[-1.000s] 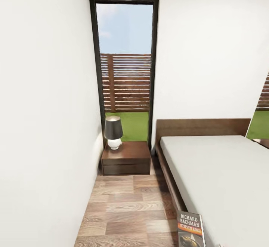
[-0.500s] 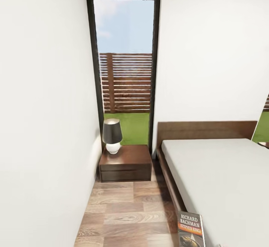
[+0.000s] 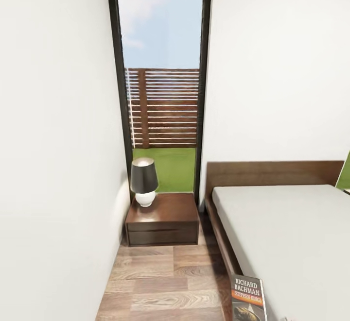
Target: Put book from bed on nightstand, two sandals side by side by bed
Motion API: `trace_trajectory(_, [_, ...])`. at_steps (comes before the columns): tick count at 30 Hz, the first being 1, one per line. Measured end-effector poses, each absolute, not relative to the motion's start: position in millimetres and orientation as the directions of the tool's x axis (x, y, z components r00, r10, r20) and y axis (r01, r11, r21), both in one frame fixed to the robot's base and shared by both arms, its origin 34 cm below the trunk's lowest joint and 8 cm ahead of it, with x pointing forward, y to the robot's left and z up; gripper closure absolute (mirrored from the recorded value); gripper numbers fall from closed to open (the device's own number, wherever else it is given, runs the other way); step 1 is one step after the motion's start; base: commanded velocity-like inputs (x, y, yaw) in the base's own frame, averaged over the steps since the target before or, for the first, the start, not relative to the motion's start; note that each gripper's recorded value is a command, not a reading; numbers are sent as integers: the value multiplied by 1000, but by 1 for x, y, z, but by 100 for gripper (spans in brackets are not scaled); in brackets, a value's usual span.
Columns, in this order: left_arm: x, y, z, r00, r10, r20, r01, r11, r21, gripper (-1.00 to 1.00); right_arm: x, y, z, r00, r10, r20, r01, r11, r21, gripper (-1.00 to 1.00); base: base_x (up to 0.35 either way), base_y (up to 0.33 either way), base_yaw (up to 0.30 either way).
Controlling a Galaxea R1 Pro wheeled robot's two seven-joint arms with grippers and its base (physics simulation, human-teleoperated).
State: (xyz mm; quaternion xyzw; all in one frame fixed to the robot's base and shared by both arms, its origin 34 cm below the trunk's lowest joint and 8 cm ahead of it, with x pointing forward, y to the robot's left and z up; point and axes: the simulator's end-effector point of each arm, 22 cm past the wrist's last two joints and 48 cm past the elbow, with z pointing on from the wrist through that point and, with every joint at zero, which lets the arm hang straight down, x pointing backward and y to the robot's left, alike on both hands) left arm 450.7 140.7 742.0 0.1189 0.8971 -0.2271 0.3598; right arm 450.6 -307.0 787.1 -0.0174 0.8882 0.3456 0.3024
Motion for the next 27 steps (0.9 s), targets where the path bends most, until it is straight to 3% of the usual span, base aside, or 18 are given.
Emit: trace_trajectory(27, [451,141,742,-713,51,-700,377,868,-322,-100,451,-307,787,-816,179,-549,-240,760,603,100,329,0,0])
